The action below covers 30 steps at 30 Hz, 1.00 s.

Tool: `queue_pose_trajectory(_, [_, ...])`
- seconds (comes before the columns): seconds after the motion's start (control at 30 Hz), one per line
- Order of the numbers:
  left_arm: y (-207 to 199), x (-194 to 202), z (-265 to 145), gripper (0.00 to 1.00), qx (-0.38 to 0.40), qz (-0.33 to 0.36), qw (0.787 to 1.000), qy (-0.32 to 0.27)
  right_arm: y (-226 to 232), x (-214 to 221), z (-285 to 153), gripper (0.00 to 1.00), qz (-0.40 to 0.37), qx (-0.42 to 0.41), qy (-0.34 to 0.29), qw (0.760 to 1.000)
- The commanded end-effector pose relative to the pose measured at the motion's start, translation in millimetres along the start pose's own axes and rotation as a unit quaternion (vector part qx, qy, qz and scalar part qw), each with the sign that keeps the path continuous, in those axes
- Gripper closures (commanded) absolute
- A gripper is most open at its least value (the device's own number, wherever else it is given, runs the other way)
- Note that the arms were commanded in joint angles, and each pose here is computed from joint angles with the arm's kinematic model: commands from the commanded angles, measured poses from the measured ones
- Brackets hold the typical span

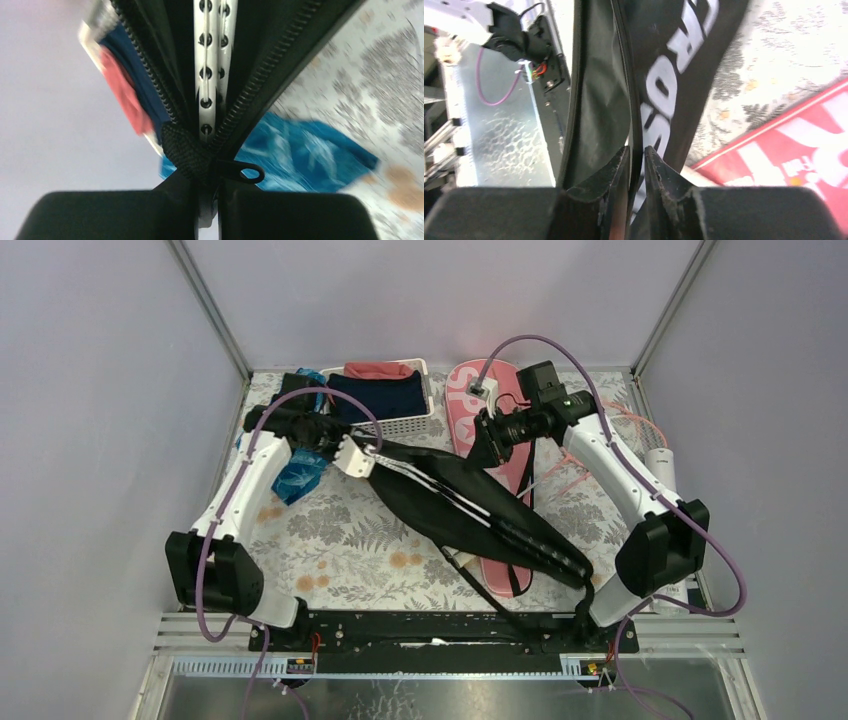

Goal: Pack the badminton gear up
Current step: Zip the racket bag at the center of the board.

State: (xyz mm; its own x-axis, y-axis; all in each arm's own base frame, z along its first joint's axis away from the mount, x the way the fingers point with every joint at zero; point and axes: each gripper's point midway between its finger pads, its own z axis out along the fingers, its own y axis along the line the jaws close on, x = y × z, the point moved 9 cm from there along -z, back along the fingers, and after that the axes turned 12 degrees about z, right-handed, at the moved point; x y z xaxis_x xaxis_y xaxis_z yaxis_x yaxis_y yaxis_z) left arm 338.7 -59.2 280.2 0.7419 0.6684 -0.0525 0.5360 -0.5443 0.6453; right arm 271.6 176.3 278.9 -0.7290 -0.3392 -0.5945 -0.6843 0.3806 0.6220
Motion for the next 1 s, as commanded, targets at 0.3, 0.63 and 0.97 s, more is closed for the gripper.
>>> queue_pose_trajectory(0.3, [-33,-4,-33,1.0,-0.002,-0.153,0.988,-0.031,-12,-51,-16,0.41,-0.02,0.16,-0.076,0.984])
queue_pose_trajectory(0.63, [-36,-41,-26,1.0,-0.074,-0.317,0.932,-0.161,7,-62,-22,0.28,-0.022,0.124,-0.122,0.985])
queue_pose_trajectory(0.97, [-25,-78,-6,1.0,-0.116,-0.412,0.875,-0.228,26,-59,9,0.3,0.019,-0.007,-0.118,0.993])
